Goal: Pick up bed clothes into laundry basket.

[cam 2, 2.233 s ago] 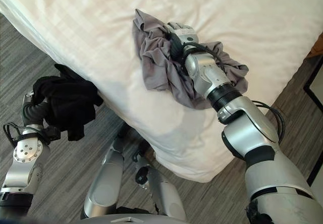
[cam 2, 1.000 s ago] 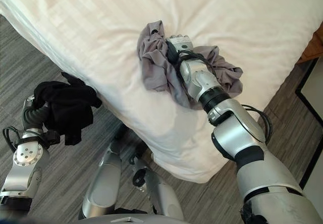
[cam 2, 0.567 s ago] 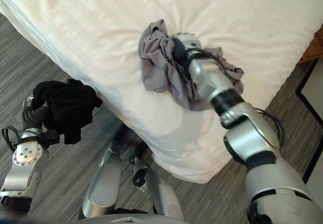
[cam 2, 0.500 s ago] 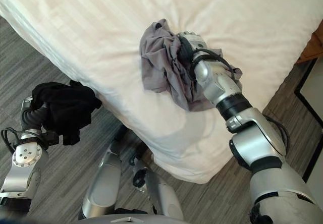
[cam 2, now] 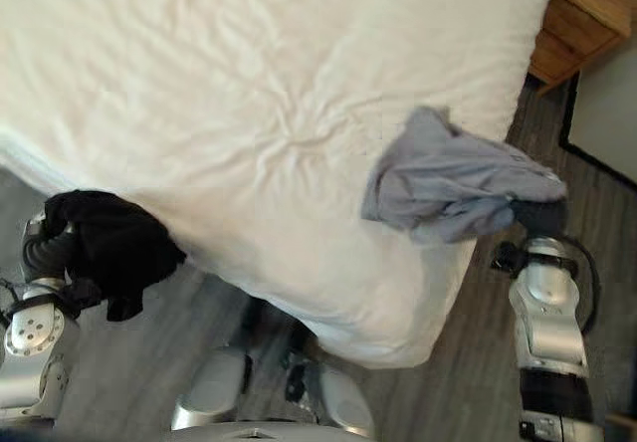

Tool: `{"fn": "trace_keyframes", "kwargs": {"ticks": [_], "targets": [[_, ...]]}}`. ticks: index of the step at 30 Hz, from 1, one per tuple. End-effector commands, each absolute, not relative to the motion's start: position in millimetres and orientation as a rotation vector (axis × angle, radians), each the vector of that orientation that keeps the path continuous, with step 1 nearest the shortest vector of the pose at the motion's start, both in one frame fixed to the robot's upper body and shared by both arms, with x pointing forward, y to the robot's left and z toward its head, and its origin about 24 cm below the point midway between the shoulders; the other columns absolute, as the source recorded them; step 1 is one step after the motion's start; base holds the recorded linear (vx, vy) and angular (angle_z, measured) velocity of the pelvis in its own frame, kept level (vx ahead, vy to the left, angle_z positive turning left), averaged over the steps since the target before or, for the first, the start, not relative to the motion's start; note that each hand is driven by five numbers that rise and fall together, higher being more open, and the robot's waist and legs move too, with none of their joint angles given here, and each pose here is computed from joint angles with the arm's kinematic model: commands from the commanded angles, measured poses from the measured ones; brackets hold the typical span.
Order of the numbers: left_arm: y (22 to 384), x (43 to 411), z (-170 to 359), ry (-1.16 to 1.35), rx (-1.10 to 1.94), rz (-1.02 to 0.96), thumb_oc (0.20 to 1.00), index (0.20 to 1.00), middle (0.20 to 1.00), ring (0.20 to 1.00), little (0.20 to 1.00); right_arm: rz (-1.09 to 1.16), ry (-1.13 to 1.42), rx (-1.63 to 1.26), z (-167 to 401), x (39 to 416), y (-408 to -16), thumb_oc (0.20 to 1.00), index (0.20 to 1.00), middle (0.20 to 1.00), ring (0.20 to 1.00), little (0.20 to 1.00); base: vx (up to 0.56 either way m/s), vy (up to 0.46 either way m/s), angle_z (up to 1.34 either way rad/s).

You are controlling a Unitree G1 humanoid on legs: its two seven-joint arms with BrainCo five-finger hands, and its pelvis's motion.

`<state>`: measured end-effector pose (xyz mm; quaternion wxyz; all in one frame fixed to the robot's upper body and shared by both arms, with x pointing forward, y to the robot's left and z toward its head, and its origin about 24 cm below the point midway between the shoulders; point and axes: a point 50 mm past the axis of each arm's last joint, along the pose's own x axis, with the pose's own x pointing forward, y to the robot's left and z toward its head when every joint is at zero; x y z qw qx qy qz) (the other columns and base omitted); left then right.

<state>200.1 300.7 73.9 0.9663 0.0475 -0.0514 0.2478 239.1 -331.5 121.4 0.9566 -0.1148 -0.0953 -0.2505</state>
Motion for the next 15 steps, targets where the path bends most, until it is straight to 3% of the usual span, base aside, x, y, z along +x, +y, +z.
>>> {"fn": "trace_keyframes", "kwargs": {"ticks": [1, 4, 15], "targets": [[310, 194, 100, -0.206, 0.186, 0.468, 0.2, 0.2, 0.2, 0.2, 0.2, -0.501, -0.335, -0.177, 143, 251, -329, 0.2, 0.2, 0.2, 0.2, 0.2, 0.06, 0.035, -0.18], [309, 189, 87, -0.162, 0.15, 0.491, 0.2, 0.2, 0.2, 0.2, 0.2, -0.599, -0.336, -0.135, 133, 223, -339, 0.2, 0.2, 0.2, 0.2, 0.2, 0.06, 0.029, -0.08], [298, 184, 61, -0.089, 0.066, 0.533, 0.2, 0.2, 0.2, 0.2, 0.2, -0.717, -0.462, 0.078, 124, 185, -329, 0.2, 0.2, 0.2, 0.2, 0.2, 0.01, 0.015, -0.12]]}}
